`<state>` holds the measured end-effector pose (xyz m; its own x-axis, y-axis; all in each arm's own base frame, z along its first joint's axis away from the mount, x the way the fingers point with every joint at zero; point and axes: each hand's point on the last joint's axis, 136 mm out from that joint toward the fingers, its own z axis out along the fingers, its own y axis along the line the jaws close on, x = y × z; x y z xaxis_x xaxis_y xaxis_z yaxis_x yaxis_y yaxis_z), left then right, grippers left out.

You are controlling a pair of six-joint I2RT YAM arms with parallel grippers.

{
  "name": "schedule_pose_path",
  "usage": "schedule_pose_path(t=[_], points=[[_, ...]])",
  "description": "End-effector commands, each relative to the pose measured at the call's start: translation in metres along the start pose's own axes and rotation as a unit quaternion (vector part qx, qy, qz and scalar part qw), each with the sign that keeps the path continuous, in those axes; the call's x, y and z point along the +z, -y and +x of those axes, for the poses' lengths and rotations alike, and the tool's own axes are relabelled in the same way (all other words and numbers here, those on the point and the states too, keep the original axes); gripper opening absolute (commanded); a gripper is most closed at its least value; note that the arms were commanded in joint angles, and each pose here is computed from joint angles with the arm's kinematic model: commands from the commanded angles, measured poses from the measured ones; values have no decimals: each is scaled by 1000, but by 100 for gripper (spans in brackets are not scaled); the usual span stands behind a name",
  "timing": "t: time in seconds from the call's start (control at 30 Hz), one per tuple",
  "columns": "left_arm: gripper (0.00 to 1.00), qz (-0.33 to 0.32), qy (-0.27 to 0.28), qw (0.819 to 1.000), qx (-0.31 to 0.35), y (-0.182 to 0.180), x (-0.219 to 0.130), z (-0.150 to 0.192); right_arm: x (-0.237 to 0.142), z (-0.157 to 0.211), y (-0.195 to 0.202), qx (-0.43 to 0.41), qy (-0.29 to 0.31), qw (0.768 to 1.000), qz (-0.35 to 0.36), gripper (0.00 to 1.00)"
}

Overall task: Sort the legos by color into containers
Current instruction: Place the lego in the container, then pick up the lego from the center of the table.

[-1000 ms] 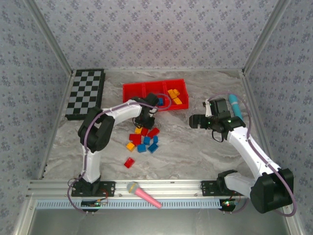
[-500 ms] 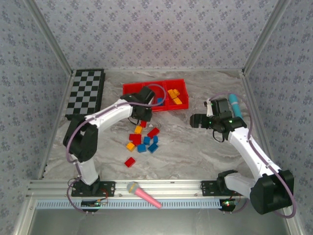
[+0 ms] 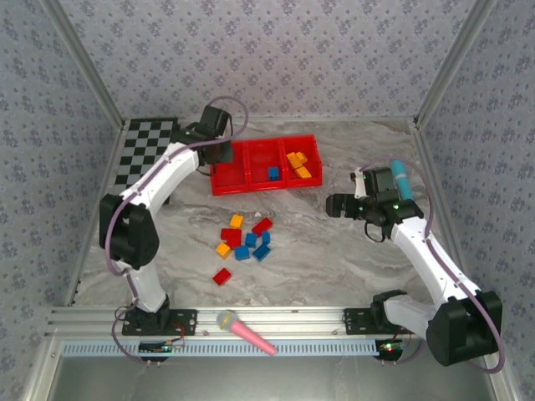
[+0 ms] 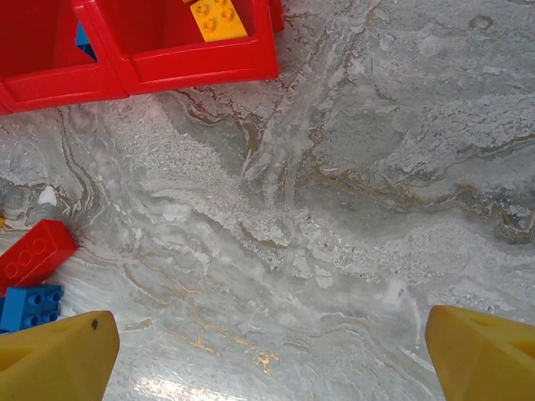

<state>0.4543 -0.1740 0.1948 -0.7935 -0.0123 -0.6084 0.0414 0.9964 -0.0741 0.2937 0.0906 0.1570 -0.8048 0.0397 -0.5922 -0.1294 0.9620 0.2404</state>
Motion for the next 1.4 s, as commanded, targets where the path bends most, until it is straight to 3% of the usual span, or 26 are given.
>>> schedule_pose_path(t=[0.0, 0.2, 0.37, 0.47, 0.57, 0.73, 0.77, 0.8, 0.9, 1.0, 1.17, 1.37], points=[[14, 3, -10, 1000, -4, 3, 20, -8, -3, -4, -5, 5, 7, 1000, -19, 96], [12, 21, -29, 999, -20, 9, 59, -12, -3, -1, -5, 9, 1, 1000, -22, 96], [21, 15, -36, 999, -3, 10, 78, -17, -5, 2, -6, 11, -4, 1000, -23, 96], [34, 14, -33, 999, 9, 9, 76, -19, -9, 4, -7, 10, -3, 1000, -23, 96], [60, 33, -19, 999, 18, 12, 64, -22, -13, 4, -8, 10, 0, 1000, -25, 96], [81, 72, 26, 997, 15, 17, 24, -27, -19, 9, -6, 11, -5, 1000, -18, 97], [96, 91, 33, 995, 22, 22, 13, -25, -21, 9, -6, 12, -5, 1000, -17, 98], [100, 114, 38, 992, 34, 29, 4, -21, -23, 11, -6, 12, -7, 1000, -16, 98], [100, 137, 48, 985, 92, 49, -25, 8, -31, 17, -5, 16, -5, 1000, -15, 99], [100, 153, 14, 976, 155, 72, -38, 56, -39, 23, -5, 24, 3, 1000, -17, 100], [99, 168, -81, 957, 220, 108, -33, 143, -48, 40, -1, 47, 6, 999, -15, 100], [89, 123, -162, 938, 282, 128, -9, 202, -53, 49, 4, 55, 23, 998, -9, 100]])
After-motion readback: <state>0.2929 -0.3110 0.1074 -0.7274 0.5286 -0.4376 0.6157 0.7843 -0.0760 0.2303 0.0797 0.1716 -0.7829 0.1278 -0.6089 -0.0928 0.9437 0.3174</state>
